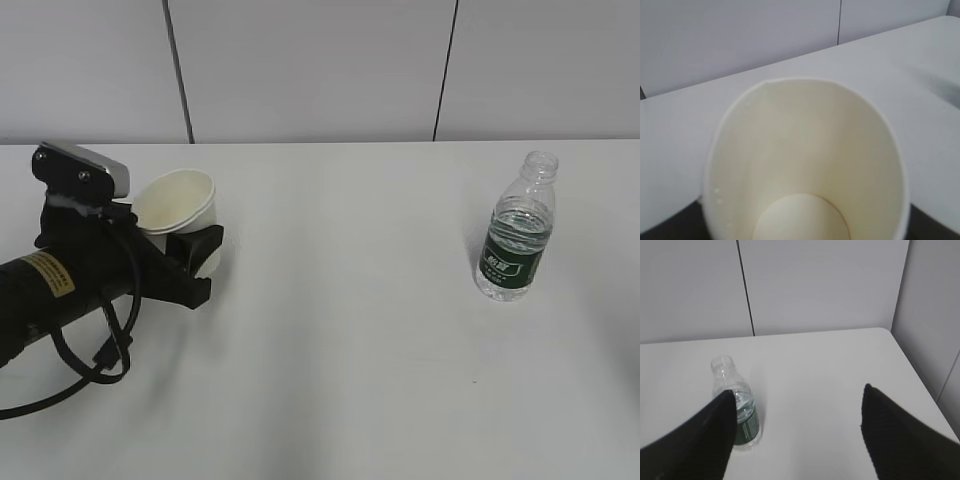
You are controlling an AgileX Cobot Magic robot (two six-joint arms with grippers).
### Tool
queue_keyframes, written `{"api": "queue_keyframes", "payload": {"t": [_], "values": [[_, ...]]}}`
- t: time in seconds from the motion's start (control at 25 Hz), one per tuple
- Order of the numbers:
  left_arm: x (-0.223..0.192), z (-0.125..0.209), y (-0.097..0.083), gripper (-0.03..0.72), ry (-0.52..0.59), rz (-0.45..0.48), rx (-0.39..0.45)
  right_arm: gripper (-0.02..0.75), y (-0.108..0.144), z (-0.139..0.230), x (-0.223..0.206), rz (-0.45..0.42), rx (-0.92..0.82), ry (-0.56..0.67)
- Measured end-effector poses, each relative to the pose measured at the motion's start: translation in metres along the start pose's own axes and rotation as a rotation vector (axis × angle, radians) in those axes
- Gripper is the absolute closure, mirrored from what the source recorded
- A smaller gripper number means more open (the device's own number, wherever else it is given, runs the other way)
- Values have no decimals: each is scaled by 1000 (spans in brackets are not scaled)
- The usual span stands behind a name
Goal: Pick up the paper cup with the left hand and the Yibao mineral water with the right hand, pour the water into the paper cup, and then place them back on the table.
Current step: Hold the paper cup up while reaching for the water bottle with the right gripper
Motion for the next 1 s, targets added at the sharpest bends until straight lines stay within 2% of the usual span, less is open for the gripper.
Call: {"api": "queue_keyframes", "payload": {"t": [0.24,0.48,0.76,1.0], "values": [[0,1,0,279,9,1,-2,165,4,7,-44,-18,3,39],[0,1,0,279,9,2,9,165,12,27,-76,-15,3,-28],[0,1,0,279,9,2,11,165,23,63,-103,-47,15,51],[0,1,0,279,9,2,12,165,41,73,-125,-151,107,43]]}}
Point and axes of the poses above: a point on each arm's last joint axis where the gripper is mounted, x pointing back along that axis away from the gripper, y along the wrist's bending axis when the last joint is at zero, z = x × y, the point moved 6 cm from there along -x, pointing out along that axis toward the gripper, and after that the axes turned 15 degrees about x, right-handed, at the moved point
